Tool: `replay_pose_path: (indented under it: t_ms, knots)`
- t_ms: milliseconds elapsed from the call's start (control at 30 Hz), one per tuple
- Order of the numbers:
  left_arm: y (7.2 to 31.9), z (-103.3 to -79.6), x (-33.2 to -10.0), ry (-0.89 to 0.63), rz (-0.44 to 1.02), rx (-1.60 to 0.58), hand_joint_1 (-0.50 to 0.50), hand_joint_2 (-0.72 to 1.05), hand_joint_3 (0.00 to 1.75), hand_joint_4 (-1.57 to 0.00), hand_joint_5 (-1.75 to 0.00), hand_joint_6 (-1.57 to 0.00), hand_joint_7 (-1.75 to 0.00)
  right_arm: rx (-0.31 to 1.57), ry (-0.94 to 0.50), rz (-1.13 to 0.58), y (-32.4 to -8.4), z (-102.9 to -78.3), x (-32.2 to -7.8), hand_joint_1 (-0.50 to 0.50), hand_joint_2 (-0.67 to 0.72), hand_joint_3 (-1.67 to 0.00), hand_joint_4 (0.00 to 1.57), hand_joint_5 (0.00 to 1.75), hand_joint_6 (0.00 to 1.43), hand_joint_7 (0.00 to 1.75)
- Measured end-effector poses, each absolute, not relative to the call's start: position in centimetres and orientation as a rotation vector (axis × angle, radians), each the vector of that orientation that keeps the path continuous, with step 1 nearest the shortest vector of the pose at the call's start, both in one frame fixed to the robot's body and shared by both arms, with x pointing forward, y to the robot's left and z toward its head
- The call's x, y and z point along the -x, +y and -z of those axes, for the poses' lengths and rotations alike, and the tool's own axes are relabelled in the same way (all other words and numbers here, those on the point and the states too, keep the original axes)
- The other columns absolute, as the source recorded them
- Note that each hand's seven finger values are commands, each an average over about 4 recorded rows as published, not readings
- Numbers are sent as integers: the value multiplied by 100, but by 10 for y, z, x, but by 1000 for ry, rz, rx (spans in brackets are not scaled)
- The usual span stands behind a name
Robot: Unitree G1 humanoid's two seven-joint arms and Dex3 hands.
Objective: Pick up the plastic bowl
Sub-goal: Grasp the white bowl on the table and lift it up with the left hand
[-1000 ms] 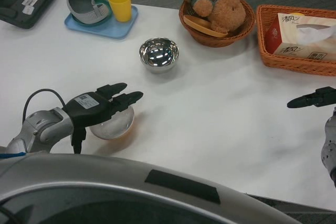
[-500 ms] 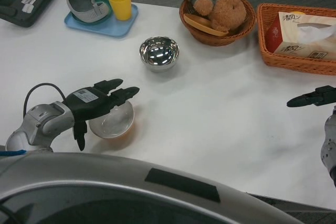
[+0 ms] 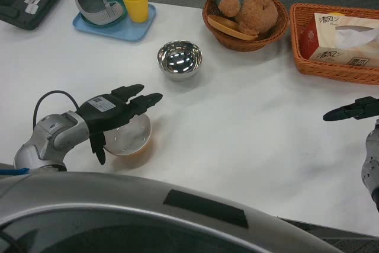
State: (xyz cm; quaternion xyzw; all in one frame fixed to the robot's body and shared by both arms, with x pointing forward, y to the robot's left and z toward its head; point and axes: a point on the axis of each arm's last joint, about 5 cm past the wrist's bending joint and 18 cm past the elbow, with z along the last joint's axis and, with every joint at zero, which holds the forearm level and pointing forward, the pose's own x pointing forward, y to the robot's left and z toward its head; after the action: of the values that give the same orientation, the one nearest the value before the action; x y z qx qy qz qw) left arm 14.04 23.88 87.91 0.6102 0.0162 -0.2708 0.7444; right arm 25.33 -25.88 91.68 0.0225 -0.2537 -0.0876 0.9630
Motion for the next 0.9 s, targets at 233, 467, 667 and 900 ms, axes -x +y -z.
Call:
replay_pose_path:
  t_ms: [233, 467, 667, 900]
  knots:
    - [234, -873, -144, 48, 628, -1305, -48, 16, 0, 0, 0, 0, 0, -45, -513, 177, -259, -917, -253, -46, 72, 0, 0, 0, 0, 0]
    - [231, -870, -148, 58, 650, -1300, -49, 27, 0, 0, 0, 0, 0, -46, -513, 177, -259, -917, -253, -46, 72, 0, 0, 0, 0, 0]
    - [229, -871, -151, 69, 659, -1300, -50, 36, 0, 0, 0, 0, 0, -46, -513, 177, -259, -917, -253, -46, 72, 0, 0, 0, 0, 0]
    - [225, -872, -156, 63, 679, -1296, -50, 65, 0, 0, 0, 0, 0, -45, -513, 177, -259, -917, -253, -46, 72, 0, 0, 0, 0, 0]
